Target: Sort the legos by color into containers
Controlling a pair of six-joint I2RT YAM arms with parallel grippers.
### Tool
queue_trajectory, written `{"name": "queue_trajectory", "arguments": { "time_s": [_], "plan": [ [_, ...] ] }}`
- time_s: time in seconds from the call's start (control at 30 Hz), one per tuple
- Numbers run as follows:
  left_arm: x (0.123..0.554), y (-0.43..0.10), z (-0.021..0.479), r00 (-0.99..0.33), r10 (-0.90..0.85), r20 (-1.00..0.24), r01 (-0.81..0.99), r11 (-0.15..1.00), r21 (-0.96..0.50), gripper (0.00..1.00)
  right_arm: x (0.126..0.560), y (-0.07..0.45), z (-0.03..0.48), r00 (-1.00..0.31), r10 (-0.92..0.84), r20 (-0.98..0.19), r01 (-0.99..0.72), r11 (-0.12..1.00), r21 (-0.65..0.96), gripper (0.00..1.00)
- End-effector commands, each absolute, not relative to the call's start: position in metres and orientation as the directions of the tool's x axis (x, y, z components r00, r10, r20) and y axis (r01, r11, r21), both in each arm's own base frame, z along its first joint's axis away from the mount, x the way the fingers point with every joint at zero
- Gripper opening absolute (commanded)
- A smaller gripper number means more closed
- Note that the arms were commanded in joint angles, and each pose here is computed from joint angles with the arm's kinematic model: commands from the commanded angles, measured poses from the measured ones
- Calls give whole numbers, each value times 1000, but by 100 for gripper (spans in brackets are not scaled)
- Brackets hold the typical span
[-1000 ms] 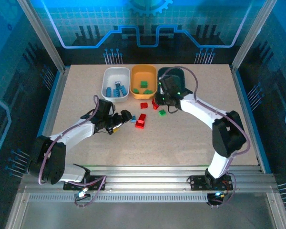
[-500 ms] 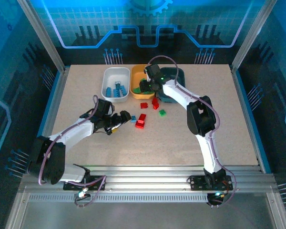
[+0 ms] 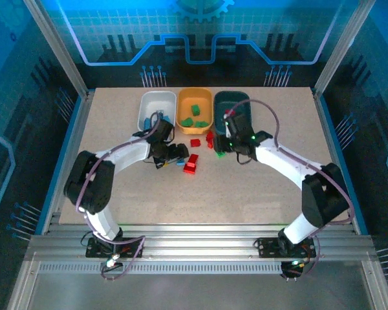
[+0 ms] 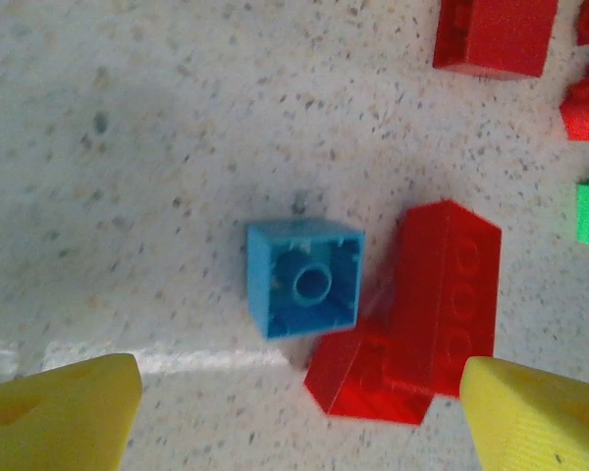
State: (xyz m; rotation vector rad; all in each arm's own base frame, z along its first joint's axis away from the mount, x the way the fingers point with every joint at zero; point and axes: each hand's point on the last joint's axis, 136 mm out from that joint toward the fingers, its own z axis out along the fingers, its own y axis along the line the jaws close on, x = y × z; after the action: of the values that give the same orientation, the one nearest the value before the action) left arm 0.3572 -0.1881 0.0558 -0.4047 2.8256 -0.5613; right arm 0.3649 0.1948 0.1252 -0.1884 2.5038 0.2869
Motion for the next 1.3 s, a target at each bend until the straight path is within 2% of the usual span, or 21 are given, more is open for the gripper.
{"name": "queue_trajectory", "arguments": {
  "time_s": [0.0, 0.2, 0.5, 0.7, 0.87, 1.1, 1.27],
  "plan": [
    [360, -189, 42, -957, -242, -159, -187, 936, -299, 84, 348, 182, 111, -822, -42, -569, -162, 974, 161, 61],
    [368, -185, 28, -959, -240, -153, -209, 958, -195, 74, 337, 175, 113, -819, -59, -570, -173, 974, 149, 61],
    [365, -188, 12, -968, -212, -131, -194, 971, -139, 62, 337, 185, 121, -811, -62, -581, -201, 963, 177, 61],
    [366, -189, 15, -969, -203, -143, -183, 973, -140, 39, 334, 196, 113, -820, -87, -565, -224, 958, 177, 61],
    [369, -189, 30, -968, -183, -171, -159, 977, -146, 29, 333, 204, 112, -820, -105, -563, -240, 955, 172, 61],
    [401, -173, 101, -935, -153, -320, -113, 984, -138, 27, 335, 207, 114, -816, -111, -568, -250, 953, 172, 61],
    [447, -129, 136, -891, -273, -362, -208, 956, -208, 27, 334, 208, 113, -816, -114, -567, -254, 952, 173, 61]
  ]
}}
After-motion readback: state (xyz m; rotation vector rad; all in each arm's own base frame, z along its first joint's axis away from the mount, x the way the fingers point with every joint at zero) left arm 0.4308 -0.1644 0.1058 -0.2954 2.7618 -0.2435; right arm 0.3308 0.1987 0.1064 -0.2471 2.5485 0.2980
